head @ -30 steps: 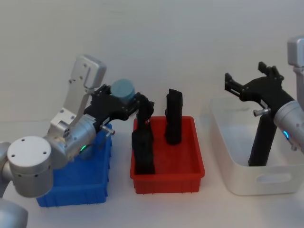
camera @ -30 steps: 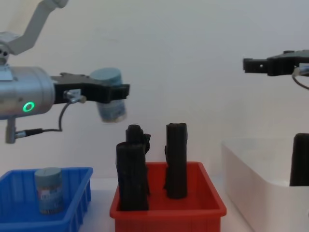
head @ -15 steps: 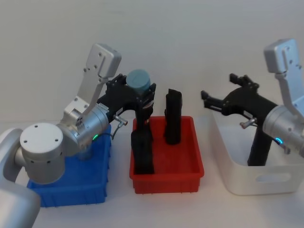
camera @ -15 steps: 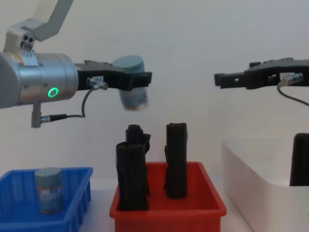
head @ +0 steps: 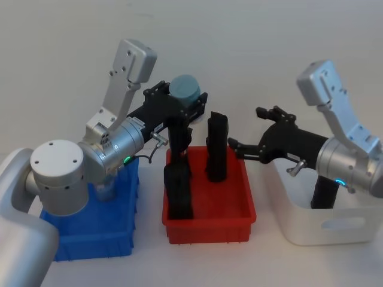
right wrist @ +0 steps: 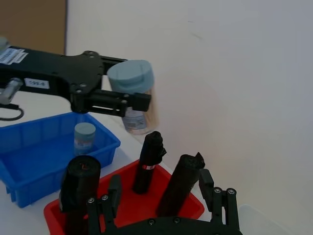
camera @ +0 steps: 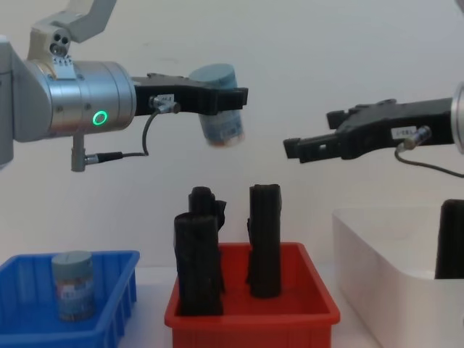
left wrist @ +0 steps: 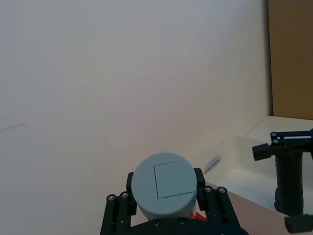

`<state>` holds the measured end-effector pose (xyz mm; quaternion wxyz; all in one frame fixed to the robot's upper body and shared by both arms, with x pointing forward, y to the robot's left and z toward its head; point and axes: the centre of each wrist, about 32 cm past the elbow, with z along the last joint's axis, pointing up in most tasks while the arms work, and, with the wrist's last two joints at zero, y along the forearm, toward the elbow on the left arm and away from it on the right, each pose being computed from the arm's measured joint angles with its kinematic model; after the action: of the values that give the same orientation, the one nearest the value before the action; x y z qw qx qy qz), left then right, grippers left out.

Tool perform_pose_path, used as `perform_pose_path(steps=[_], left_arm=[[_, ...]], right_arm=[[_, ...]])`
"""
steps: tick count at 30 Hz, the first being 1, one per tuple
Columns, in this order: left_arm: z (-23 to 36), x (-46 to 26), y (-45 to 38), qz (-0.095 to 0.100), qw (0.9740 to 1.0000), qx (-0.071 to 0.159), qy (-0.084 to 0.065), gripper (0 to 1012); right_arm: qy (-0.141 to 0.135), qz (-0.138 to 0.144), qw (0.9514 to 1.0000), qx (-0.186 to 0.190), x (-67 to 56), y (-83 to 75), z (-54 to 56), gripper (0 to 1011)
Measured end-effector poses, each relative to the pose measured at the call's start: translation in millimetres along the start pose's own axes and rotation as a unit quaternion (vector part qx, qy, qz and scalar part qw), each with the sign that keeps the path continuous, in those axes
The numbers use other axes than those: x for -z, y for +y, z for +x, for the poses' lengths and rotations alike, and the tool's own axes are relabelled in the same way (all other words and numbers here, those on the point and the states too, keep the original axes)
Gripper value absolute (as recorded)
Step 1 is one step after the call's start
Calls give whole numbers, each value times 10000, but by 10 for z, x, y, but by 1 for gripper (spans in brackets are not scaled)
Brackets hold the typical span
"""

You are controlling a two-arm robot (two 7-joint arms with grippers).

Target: Pick the cotton swabs from the blue box and place them into the white box.

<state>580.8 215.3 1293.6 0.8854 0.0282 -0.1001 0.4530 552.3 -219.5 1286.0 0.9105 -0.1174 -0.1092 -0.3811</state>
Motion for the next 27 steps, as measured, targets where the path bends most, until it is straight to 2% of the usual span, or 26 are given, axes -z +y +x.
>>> perform_pose_path(steps=[5, 11, 18, 27], left_arm=[[32, -2, -17, -8, 9999, 80, 94, 681], [77, -10, -20, 64, 9996, 170, 198, 681], [106, -11, -3, 183, 9992, 238, 277, 681], [95, -7, 15, 204, 9988, 298, 332, 682]], right_arm=[[-348, 29, 9993, -132, 3, 57, 8, 1001], [-660, 113, 9977, -117, 14, 114, -1, 1001], [-1031, 293, 9942, 113, 45, 183, -38, 1001], [-1368, 501, 9883, 446, 95, 263, -113, 1002]])
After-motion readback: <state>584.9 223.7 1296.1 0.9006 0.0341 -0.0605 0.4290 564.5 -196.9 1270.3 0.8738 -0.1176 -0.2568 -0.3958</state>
